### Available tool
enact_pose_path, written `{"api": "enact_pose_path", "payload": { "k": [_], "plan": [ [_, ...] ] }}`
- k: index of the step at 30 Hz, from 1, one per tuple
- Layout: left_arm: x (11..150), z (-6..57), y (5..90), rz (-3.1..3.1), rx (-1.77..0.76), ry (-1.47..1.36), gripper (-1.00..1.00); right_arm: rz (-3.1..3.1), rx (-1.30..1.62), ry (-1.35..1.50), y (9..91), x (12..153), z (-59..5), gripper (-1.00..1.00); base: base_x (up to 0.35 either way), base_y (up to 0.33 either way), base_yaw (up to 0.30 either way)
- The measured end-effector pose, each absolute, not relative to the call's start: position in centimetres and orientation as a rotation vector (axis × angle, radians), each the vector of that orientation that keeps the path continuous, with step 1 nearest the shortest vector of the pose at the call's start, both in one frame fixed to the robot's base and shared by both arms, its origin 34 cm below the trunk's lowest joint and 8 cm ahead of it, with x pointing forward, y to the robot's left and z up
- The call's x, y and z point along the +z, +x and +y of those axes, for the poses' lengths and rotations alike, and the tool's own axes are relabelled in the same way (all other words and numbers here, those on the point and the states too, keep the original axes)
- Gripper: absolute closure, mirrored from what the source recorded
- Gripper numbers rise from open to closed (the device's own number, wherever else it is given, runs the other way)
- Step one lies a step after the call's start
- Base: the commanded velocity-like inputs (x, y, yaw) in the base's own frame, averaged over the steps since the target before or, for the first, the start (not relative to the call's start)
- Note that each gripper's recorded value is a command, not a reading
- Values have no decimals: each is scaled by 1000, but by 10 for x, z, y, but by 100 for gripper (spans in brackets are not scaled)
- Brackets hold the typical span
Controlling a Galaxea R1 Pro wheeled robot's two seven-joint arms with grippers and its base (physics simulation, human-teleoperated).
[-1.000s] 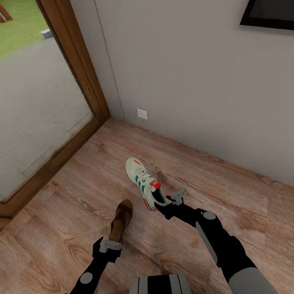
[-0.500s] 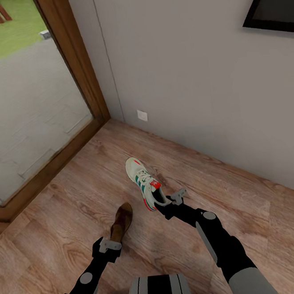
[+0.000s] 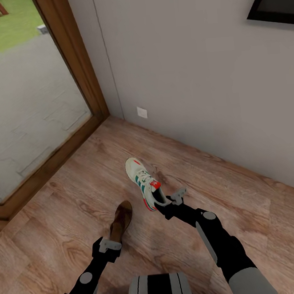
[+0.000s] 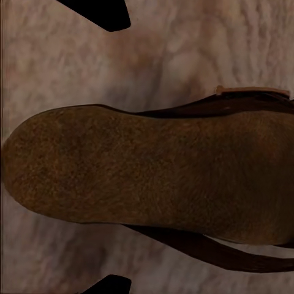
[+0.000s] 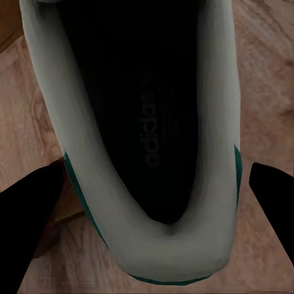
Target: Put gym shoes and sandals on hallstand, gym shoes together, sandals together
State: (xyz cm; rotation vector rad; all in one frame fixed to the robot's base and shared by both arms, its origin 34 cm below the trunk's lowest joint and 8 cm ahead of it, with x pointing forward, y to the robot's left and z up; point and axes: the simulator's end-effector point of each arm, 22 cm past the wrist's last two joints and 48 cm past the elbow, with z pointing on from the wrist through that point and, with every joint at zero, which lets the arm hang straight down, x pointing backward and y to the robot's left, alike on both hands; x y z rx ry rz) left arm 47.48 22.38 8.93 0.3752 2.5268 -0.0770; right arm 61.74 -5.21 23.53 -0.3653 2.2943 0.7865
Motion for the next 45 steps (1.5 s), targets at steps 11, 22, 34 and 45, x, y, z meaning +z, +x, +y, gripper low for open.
{"api": "enact_pose_path", "payload": {
  "k": [11,22,34,45],
  "plan": [
    [76,228,464,2555,-56,374,-100,2325,799,-353,608,217,-52,100,0,0,0],
    [62,223,448,2581,-34,447,-100,2361,807,-342,598,196,-54,100,0,0,0],
    [59,228,448,2582,-24,454,-100,2372,812,-337,594,190,-54,100,0,0,0],
    [52,231,440,2598,-23,458,-100,2394,820,-329,587,178,-54,100,0,0,0]
  ]
}}
